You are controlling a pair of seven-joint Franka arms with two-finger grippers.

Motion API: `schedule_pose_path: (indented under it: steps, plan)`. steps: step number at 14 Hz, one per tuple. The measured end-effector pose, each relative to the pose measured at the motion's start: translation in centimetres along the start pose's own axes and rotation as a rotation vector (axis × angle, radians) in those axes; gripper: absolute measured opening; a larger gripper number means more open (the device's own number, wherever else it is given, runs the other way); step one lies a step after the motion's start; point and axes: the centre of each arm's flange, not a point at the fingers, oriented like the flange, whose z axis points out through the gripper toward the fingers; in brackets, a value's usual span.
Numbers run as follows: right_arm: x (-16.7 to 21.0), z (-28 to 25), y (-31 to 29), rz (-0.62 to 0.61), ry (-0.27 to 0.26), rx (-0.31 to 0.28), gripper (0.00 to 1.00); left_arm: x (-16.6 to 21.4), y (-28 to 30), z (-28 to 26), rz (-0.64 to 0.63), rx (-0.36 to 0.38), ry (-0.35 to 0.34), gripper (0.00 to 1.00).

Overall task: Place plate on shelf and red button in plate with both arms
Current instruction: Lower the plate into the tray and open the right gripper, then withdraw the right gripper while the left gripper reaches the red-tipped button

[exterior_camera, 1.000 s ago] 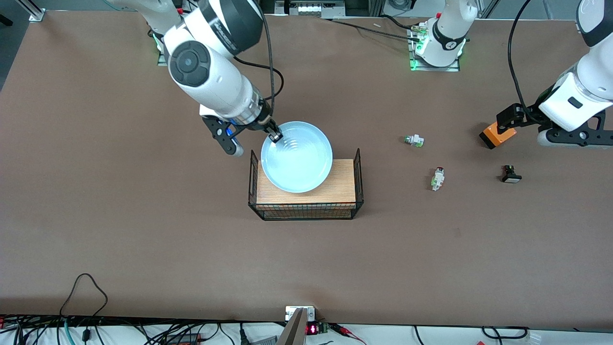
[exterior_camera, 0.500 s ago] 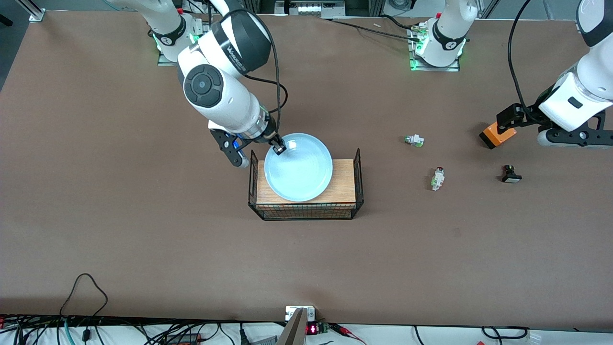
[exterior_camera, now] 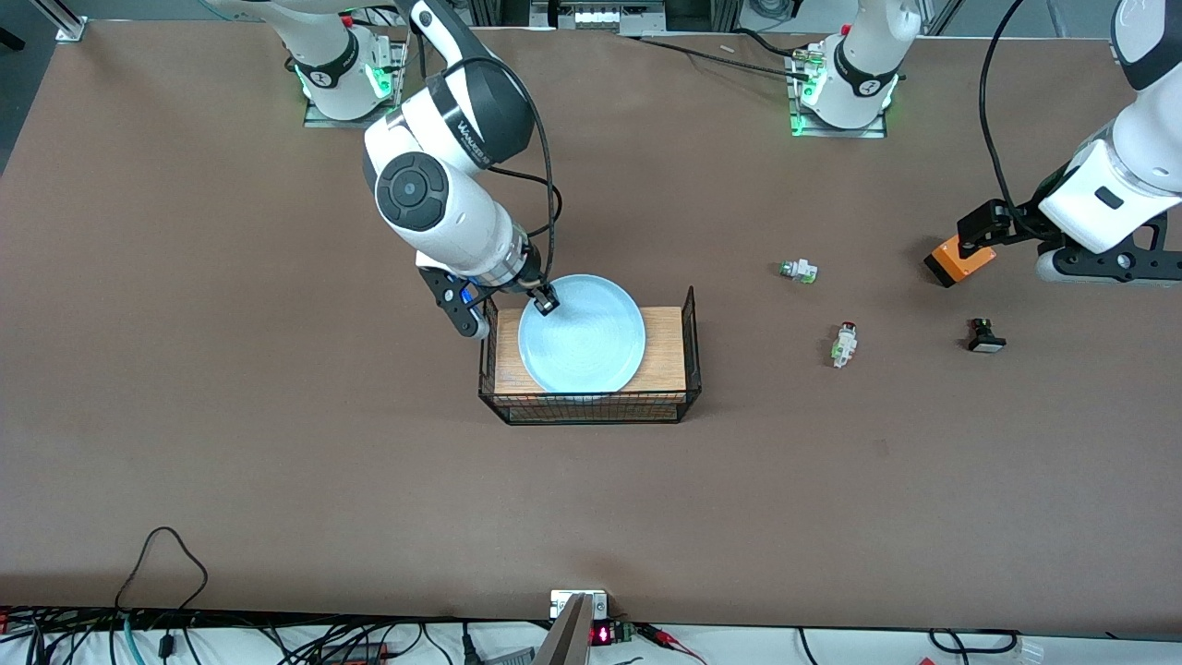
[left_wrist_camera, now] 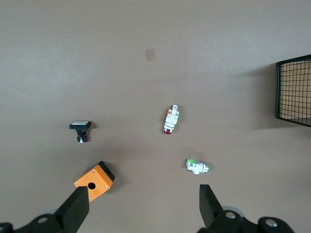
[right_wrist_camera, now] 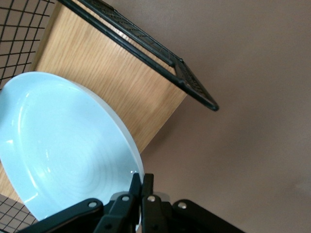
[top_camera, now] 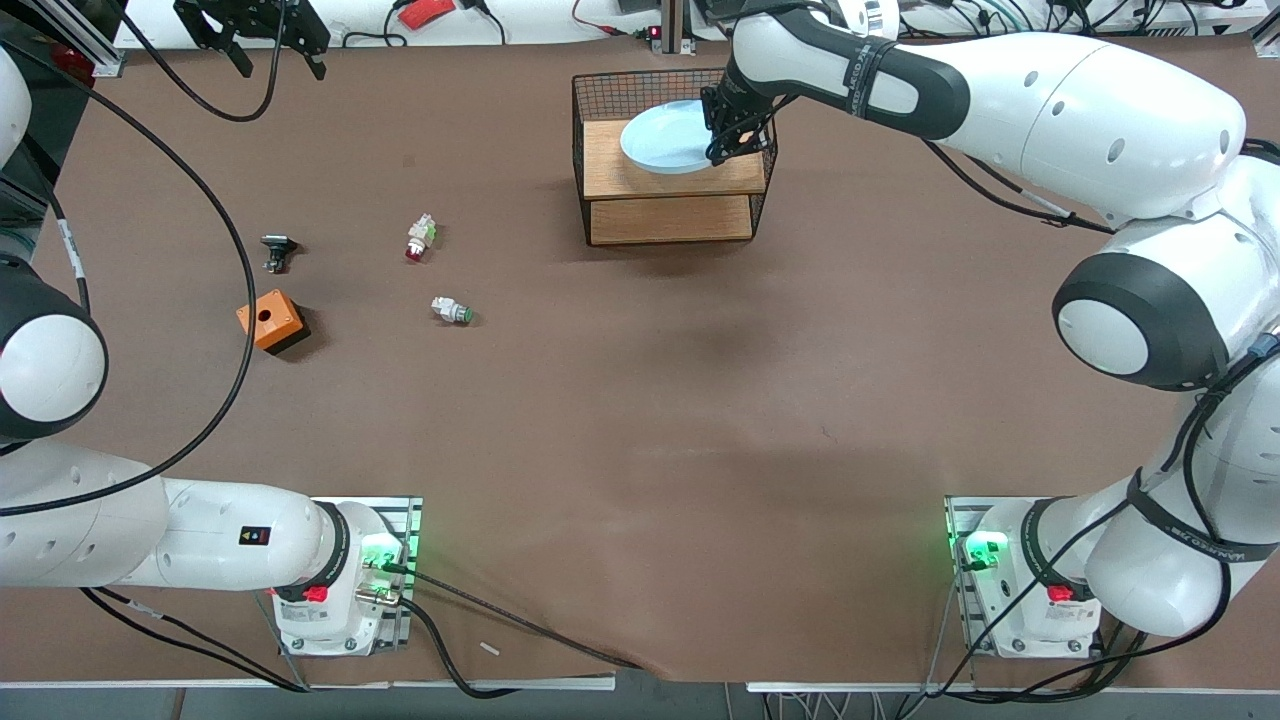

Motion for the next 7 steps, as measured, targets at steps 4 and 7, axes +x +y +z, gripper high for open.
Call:
schedule_pose_path:
  steps: [4, 7]
  plan:
    - [1.1, 0.9, -0.3, 0.016, 0.01, 0.009, 0.14, 0.0, 0.0, 0.0, 0.0, 0.0, 0.0, 1.0]
    - [1.1, 1.0, -0.4, 0.014, 0.013, 0.01, 0.44, 0.0, 0.0, 0.0, 0.0, 0.0, 0.0, 1.0]
